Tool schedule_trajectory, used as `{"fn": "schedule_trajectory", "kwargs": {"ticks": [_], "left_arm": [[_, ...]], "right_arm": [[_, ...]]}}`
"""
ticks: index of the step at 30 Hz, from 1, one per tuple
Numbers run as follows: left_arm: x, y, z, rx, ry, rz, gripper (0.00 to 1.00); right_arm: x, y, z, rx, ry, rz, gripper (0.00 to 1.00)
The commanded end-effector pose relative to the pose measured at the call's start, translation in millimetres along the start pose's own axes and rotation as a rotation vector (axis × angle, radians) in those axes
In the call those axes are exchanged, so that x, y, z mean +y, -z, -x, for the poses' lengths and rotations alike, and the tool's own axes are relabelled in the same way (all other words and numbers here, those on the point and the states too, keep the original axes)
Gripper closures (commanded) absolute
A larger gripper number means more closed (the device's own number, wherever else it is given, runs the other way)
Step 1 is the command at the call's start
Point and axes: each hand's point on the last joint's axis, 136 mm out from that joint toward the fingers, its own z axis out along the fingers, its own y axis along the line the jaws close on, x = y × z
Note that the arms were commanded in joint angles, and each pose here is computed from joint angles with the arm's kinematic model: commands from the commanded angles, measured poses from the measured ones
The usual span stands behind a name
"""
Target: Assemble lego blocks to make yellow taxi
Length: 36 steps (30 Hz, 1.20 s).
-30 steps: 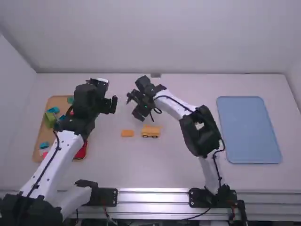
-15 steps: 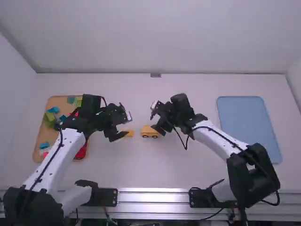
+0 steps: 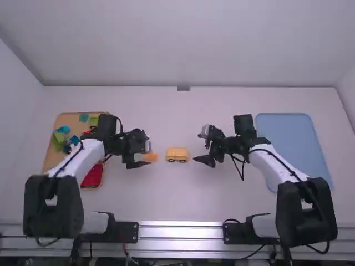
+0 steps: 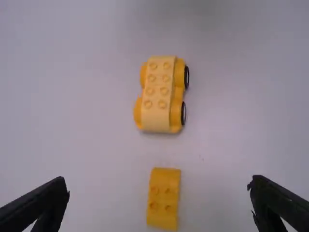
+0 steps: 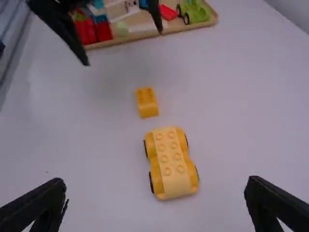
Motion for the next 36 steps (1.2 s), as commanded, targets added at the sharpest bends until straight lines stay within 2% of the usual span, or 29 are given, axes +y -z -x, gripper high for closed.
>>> {"fn": "schedule_trajectory", "kwargs": {"ticks": [1, 4, 8, 22, 25, 32, 33, 34, 36], "left_arm": [[0, -2, -1, -0.21, 0.016, -0.03, 0.01], [4, -5, -17, -0.292, 0.063, -0.046, 0.01], [1, -19, -42, -0.306, 0.095, -0.11, 0.01], [13, -55, -79, -0.269, 0.123, -0.071, 0.0], [4, -61, -79, -0.266, 0.115, -0.08, 0.1], [8, -68, -86, -0.245, 0.191, -0.048, 0.18], [8, -68, -86, -0.246, 0.198, -0.046, 0.22], [7, -68, -87, -0.244, 0.201, -0.047, 0.35], [5, -68, -88, -0.239, 0.204, -0.05, 0.48]], "right_arm": [[10, -1, 11, -0.049, 0.1, 0.041, 0.01], [10, -5, 9, -0.021, 0.119, 0.036, 0.01], [6, -14, -8, 0.069, 0.125, 0.001, 0.01], [6, -46, -26, 0.003, 0.1, -0.011, 0.01], [3, -44, -28, 0.007, 0.096, -0.022, 0.01], [0, -39, -30, 0.001, 0.079, -0.031, 0.01], [0, -38, -31, 0.003, 0.073, -0.03, 0.01], [1, -38, -32, 0.007, 0.066, -0.027, 0.01], [3, -39, -33, 0.009, 0.064, -0.022, 0.01]]}}
